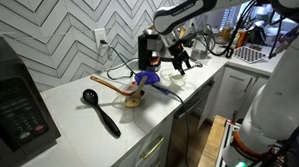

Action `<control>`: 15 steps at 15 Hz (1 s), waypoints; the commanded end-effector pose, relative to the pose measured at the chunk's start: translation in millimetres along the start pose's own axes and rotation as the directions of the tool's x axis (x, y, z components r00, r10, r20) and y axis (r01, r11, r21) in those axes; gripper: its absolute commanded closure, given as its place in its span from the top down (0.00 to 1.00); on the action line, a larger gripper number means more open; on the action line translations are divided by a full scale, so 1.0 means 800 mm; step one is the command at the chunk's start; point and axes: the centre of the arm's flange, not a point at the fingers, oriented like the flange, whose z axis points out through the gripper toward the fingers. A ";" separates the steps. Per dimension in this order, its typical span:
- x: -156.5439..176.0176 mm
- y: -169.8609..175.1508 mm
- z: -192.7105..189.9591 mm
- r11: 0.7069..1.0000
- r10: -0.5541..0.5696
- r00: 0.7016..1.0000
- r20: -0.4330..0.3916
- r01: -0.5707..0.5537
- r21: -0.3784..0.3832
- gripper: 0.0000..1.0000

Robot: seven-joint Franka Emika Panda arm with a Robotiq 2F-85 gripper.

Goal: Pick up the white cooking spoon from the clear bowl and put it in the bowl with the wooden ladles

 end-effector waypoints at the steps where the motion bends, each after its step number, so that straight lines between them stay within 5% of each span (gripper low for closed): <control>1: 0.001 0.001 0.000 1.000 -0.012 1.000 0.007 0.012 0.002 1.00; 4: 0.001 0.001 0.000 1.000 -0.025 1.000 0.010 0.024 0.003 1.00; 7: -0.017 0.008 0.013 0.968 -0.247 0.969 0.024 0.248 -0.043 1.00; 13: -0.028 0.027 0.033 0.840 -0.512 0.856 0.079 0.517 -0.161 1.00; 14: -0.014 0.025 0.015 0.888 -0.442 0.895 0.065 0.447 -0.110 1.00; 15: -0.015 0.025 0.016 0.883 -0.450 0.890 0.068 0.456 -0.114 1.00</control>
